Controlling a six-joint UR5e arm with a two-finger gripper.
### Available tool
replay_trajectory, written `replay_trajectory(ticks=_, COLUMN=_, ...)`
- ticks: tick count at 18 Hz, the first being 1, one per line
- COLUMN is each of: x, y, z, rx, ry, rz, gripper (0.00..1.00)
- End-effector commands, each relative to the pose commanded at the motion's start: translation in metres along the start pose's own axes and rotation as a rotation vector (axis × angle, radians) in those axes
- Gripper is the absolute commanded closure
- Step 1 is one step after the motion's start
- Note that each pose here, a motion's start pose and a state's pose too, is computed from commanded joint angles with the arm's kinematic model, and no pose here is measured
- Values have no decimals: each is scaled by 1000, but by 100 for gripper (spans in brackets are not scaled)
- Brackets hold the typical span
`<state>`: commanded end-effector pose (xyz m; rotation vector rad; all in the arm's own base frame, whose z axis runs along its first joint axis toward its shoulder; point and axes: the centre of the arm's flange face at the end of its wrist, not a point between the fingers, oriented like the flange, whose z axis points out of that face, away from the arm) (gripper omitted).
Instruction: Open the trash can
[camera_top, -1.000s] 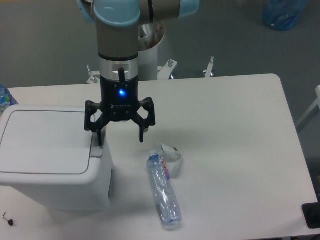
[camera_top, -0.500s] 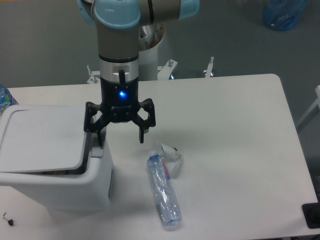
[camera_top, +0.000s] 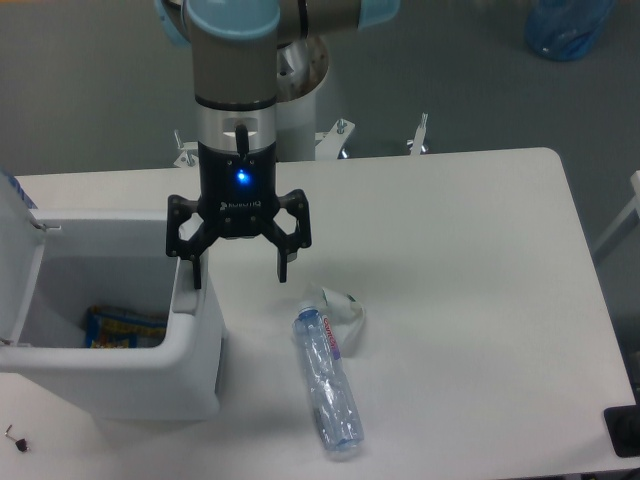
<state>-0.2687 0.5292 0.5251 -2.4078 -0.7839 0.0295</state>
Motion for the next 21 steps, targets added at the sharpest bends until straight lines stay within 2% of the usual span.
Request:
replay_trajectory(ticks=6, x=-52, y=-10, z=-29, rx=49, ry=-73, rz=-57, gripper=0)
replay_trajectory(ticks=8, x=-82, y=-13, z=-35, rx=57, ry=-118, rz=-83, gripper=0)
replay_trajectory(ticks=9, x=-93, y=-13, z=-37, rx=57, ry=-130, rz=-59, gripper=0)
replay_trajectory(ticks=13, x=-118, y=-10, z=-37, rx=6, ry=-156, rz=159, gripper=0)
replay_trajectory(ticks=15, x=-128, y=-2, z=-32, rx=-70, ry=-161, rz=235, gripper=0)
replay_trajectory(ticks=18, x=-156, y=12, z=-28, rx=-219, ry=-251, rz=405, gripper=0)
replay_trajectory(ticks=19, x=-160, y=14, z=-27, rx=-230, ry=-256, rz=433, gripper=0)
replay_trajectory(ticks=21, x=-178, y=17, z=-29, rx=-239, ry=-265, rz=415, gripper=0)
